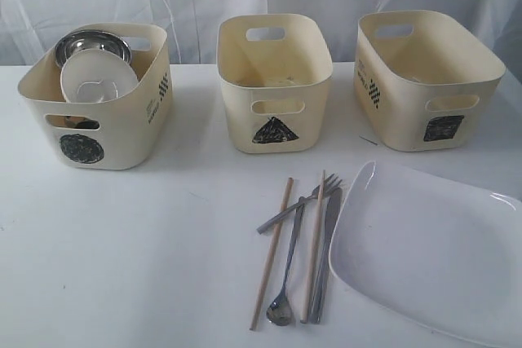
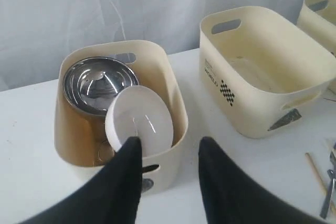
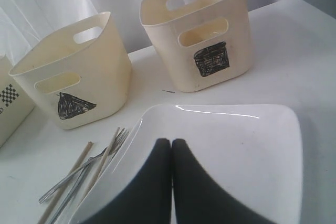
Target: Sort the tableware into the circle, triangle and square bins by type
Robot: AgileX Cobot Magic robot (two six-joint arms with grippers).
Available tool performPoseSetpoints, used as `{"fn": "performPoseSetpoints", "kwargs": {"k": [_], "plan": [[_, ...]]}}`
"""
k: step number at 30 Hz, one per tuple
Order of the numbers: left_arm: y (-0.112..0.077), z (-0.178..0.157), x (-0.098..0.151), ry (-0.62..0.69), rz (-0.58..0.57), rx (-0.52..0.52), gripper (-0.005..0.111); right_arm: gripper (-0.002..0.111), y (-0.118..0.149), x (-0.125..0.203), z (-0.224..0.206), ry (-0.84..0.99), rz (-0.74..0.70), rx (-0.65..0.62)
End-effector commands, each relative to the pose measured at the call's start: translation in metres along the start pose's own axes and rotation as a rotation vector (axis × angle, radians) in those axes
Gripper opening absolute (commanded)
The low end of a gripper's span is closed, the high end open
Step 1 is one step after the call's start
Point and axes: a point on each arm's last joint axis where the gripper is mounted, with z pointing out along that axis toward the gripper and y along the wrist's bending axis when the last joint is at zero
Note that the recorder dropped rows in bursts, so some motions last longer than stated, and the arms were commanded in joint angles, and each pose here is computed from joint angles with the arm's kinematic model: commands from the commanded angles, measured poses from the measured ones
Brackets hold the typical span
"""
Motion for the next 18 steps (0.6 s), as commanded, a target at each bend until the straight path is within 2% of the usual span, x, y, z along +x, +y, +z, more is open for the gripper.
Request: {"fn": "performPoseSetpoints", "kwargs": {"k": [1, 8, 11, 13, 18], "plan": [[-0.016, -0.036, 0.027, -0.050, -0.003, 0.004, 0.040, 0.000, 0.000, 0.001, 0.000, -0.006, 0.000, -0.004], [-0.035, -0.067, 0.075, -0.079, 0.012, 0.029, 0.036, 0.000, 0.000, 0.001, 0.000, -0.006, 0.000, -0.004], [-0.045, -0.078, 0.078, -0.119, -0.004, 0.087, 0.036, 0.000, 0.000, 0.001, 0.000, -0.006, 0.000, -0.004], [-0.050, -0.088, 0.076, -0.174, -0.060, 0.124, 0.036, 0.000, 0.000, 0.001, 0.000, -0.006, 0.000, -0.004], [-0.064, -0.109, 0.086, -0.169, -0.011, 0.204, 0.036, 0.000, 0.000, 0.001, 0.000, -0.006, 0.000, -0.004]]}}
